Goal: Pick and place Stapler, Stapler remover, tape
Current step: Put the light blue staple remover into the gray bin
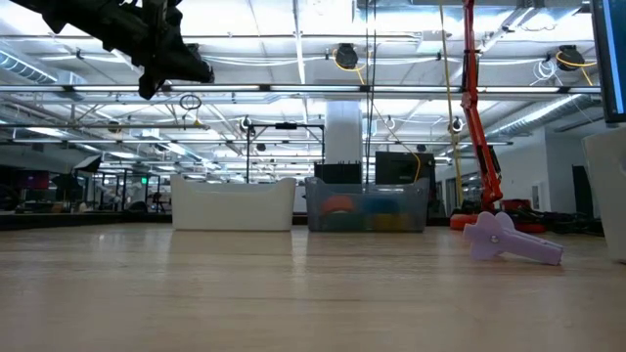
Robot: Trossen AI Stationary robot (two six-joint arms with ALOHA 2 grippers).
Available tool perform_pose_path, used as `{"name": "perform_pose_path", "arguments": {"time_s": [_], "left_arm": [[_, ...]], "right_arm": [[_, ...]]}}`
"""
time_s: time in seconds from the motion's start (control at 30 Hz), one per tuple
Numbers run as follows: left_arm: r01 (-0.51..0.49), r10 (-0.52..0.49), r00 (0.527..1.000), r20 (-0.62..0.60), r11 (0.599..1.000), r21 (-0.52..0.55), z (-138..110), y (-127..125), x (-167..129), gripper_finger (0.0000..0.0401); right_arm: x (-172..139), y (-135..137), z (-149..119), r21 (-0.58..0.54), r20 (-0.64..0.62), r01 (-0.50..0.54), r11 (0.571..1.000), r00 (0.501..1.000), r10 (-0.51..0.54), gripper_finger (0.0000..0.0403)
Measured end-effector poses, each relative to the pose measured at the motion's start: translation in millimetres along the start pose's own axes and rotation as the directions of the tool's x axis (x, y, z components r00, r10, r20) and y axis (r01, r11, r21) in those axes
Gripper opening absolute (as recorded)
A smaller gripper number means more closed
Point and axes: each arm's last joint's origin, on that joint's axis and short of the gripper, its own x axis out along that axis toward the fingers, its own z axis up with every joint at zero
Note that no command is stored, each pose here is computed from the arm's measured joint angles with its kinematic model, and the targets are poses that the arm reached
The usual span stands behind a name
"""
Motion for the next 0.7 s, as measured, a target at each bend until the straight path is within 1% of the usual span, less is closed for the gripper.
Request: {"name": "perform_pose_path", "arguments": {"time_s": [0.1, 0.17, 0.23, 0.33, 0.43, 0.7], "left_arm": [[-0.001, 0.001, 1.000, -0.002, 1.000, 0.000, -0.2, 0.0, 0.0, 0.0019], [-0.001, 0.001, 1.000, -0.002, 1.000, 0.006, -0.2, 0.1, -0.1, 0.0019], [0.000, 0.000, 1.000, -0.003, 1.000, 0.019, -0.2, 0.0, 0.0, 0.0019], [0.000, 0.000, 1.000, -0.002, 0.999, 0.033, -0.2, 0.0, -0.1, 0.0019], [0.000, 0.000, 1.000, -0.002, 0.999, 0.038, -0.2, 0.0, -0.1, 0.0019], [0.000, 0.000, 1.000, -0.003, 0.999, 0.046, -0.3, 0.0, 0.0, 0.0019]], "right_arm": [[10.8, 2.1, -5.4, 0.043, -0.007, 0.059, 0.997, 0.998, -0.058, 0.0000], [16.8, 1.6, -7.3, 0.058, 0.011, 0.105, 0.993, 0.994, -0.105, 0.0000], [22.6, 3.0, -8.1, 0.060, 0.035, 0.126, 0.990, 0.991, -0.128, 0.0000], [32.5, 4.7, -7.8, 0.048, 0.029, 0.162, 0.986, 0.986, -0.164, 0.0000], [40.7, 7.1, -9.0, 0.042, 0.027, 0.179, 0.983, 0.983, -0.180, 0.0000], [50.0, 7.0, -10.7, 0.065, 0.031, 0.165, 0.984, 0.985, -0.167, 0.0000]]}}
